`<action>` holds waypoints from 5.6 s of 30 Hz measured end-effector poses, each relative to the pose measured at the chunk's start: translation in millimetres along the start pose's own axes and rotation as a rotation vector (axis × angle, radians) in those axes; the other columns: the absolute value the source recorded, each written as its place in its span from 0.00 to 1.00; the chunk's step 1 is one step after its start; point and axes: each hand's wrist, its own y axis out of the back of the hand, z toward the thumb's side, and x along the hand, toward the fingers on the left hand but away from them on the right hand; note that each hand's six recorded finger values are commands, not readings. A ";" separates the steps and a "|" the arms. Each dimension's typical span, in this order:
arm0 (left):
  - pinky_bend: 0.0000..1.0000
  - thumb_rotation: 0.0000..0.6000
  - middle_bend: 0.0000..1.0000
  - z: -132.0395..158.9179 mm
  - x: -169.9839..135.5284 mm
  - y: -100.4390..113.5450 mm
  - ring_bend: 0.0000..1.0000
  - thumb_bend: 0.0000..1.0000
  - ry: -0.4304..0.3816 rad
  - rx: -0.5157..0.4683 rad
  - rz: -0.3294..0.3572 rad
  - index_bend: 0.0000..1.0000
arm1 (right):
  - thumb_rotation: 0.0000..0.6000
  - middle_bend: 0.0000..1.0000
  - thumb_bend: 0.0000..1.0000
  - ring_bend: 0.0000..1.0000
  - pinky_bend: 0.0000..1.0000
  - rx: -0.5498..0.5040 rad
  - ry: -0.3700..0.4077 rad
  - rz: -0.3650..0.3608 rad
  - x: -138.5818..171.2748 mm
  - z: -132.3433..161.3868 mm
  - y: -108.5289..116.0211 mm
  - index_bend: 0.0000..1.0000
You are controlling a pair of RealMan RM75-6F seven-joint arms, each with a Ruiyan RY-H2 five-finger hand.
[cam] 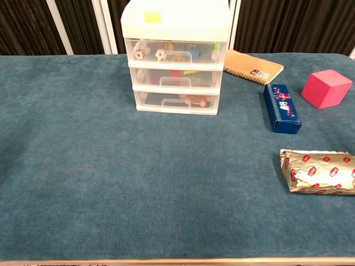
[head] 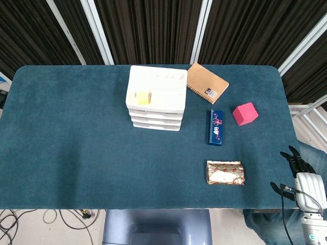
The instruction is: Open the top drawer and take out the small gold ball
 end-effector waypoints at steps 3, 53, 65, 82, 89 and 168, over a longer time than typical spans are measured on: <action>0.00 1.00 0.00 -0.7 0.0 0.6 0.00 0.21 0.006 -0.003 0.002 0.12 | 1.00 0.08 0.21 0.23 0.28 0.000 0.000 0.014 -0.2 1.3 -3.9 0.19; 0.00 1.00 0.00 -5.4 0.4 3.5 0.00 0.22 0.035 -0.036 0.002 0.12 | 1.00 0.56 0.53 0.73 0.86 -0.805 0.079 0.613 -61.1 115.6 -97.3 0.00; 0.00 1.00 0.00 -8.0 2.4 -0.1 0.00 0.22 0.046 -0.029 -0.015 0.11 | 1.00 0.61 0.53 0.76 0.87 -0.976 0.174 0.697 -72.5 194.4 -127.6 0.00; 0.00 1.00 0.00 -11.7 4.0 -1.0 0.00 0.22 0.056 -0.041 -0.026 0.11 | 1.00 0.65 0.53 0.78 0.87 -0.997 0.153 0.625 -119.1 273.3 -171.3 0.00; 0.00 1.00 0.00 -12.0 4.3 -0.7 0.00 0.22 0.058 -0.046 -0.027 0.11 | 1.00 0.65 0.54 0.78 0.87 -0.976 0.160 0.608 -130.5 287.1 -175.6 0.00; 0.00 1.00 0.00 -13.3 4.6 -1.3 0.00 0.23 0.066 -0.055 -0.047 0.12 | 1.00 0.65 0.71 0.78 0.87 -0.967 0.146 0.652 -178.5 349.3 -197.5 0.00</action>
